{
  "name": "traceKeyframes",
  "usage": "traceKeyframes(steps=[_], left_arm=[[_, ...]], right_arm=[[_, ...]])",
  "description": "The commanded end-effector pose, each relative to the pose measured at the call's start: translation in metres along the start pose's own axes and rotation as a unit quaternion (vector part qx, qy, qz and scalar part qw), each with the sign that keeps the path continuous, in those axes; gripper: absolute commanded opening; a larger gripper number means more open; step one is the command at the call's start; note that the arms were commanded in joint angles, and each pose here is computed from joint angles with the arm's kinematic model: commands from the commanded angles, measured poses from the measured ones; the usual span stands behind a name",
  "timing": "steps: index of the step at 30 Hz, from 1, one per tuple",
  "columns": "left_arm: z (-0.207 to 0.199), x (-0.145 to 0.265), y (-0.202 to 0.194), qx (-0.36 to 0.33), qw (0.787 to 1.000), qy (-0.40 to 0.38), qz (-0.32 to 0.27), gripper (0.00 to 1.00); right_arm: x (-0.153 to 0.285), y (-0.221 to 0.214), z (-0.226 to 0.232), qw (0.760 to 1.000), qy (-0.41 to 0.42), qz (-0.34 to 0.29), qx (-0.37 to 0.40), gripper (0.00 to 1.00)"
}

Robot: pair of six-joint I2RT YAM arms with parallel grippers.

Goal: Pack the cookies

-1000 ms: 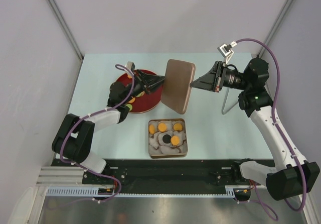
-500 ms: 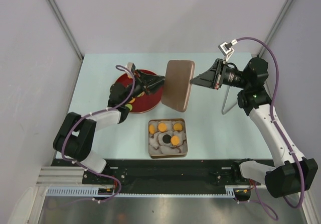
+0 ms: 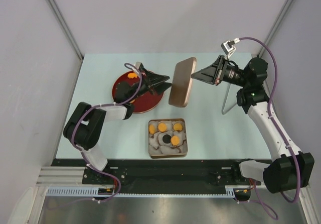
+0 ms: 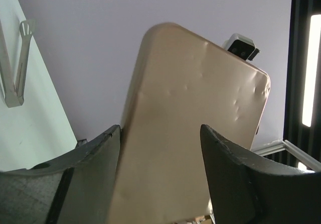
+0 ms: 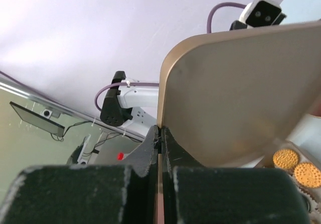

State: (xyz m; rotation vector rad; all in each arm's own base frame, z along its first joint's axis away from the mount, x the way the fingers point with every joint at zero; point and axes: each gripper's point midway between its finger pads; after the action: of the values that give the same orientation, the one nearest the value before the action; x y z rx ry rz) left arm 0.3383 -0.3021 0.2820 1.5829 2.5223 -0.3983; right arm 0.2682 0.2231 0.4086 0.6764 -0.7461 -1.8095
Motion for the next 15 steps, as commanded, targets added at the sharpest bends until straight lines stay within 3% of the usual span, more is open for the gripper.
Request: traceKeyframes(steps=[1, 15], left_arm=[[-0.070, 0.010, -0.047, -0.133, 0.972, -0.168, 0.096, 0.69], [-0.061, -0.004, -0.046, -0.145, 0.970, -0.173, 0.094, 0.80]], right_arm=[[0.000, 0.025, 0.004, 0.999, 0.010, -0.046, 0.009, 0.00], [0.000, 0.056, 0.025, 0.992, 0.076, -0.099, -0.005, 0.00]])
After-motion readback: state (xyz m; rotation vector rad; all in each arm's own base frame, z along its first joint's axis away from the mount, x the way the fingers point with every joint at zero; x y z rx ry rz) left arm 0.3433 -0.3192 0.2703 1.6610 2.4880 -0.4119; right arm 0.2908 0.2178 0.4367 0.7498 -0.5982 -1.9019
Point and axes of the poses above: each gripper's point midway between its finger pads, its own x axis back along the fingers, its own z axis along the line the jaws close on, y = z × x, and after that the axes turned 14 degrees about x, right-handed
